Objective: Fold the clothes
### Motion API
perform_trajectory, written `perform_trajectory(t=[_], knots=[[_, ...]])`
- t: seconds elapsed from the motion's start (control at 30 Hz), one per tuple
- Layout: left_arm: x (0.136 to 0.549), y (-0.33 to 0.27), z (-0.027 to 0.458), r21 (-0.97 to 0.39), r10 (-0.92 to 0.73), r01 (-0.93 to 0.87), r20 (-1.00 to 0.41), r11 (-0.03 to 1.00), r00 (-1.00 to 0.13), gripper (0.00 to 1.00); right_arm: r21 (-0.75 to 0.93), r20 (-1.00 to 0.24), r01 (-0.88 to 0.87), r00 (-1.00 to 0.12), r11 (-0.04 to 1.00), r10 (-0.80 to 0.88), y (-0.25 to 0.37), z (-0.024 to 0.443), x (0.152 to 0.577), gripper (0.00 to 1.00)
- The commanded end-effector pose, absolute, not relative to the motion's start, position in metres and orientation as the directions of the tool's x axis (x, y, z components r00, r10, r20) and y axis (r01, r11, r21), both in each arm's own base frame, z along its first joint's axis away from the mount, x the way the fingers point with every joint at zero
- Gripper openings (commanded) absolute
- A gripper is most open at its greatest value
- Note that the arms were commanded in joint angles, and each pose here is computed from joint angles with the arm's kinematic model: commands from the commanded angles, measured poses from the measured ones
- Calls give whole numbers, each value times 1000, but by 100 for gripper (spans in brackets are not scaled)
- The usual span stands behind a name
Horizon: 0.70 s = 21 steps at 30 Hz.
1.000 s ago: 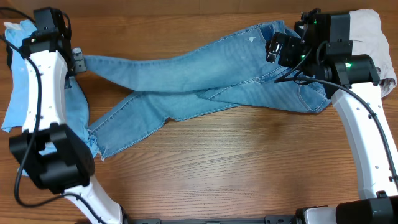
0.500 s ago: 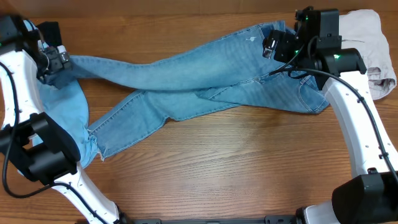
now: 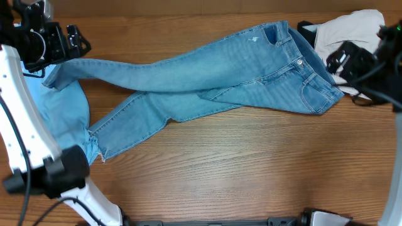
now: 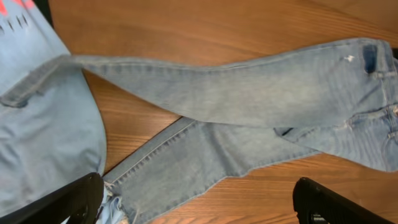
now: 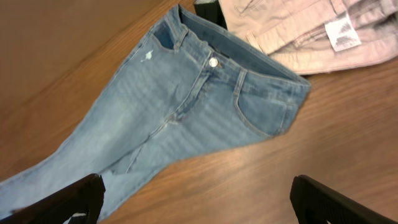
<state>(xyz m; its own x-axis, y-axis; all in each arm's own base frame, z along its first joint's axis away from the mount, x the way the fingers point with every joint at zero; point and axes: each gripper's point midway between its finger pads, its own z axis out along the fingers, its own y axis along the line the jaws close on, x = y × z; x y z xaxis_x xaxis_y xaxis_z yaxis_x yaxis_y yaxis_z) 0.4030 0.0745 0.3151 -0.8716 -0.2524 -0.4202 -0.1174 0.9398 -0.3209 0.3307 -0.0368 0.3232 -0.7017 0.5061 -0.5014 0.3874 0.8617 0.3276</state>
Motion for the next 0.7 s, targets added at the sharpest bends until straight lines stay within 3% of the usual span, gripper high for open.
perform_trajectory(t=[0.0, 0.2, 0.4, 0.47, 0.57, 0.67], knots=[[359, 30, 377, -216, -158, -42, -559, 976, -814, 100, 334, -524, 415, -665, 846, 533, -40, 347, 293, 100], [302, -13, 340, -136, -102, -48, -425, 990, -899, 100, 275, -451, 521, -672, 808, 587, -55, 321, 274, 100], [269, -35, 237, -120, -83, -61, -182, 991, -980, 98, 307, -406, 527, -680, 792, 610, -55, 276, 299, 100], [254, -48, 177, -104, -11, -3, -75, 995, -997, 99, 316, -387, 520, -693, 794, 608, -53, 260, 306, 100], [239, -59, 115, -102, 84, 85, -13, 991, -996, 100, 329, -371, 514, -701, 792, 609, -51, 250, 313, 100], [236, -59, 71, -104, 18, 20, -18, 994, -1000, 100, 329, -358, 515, -707, 791, 610, -51, 244, 318, 100]])
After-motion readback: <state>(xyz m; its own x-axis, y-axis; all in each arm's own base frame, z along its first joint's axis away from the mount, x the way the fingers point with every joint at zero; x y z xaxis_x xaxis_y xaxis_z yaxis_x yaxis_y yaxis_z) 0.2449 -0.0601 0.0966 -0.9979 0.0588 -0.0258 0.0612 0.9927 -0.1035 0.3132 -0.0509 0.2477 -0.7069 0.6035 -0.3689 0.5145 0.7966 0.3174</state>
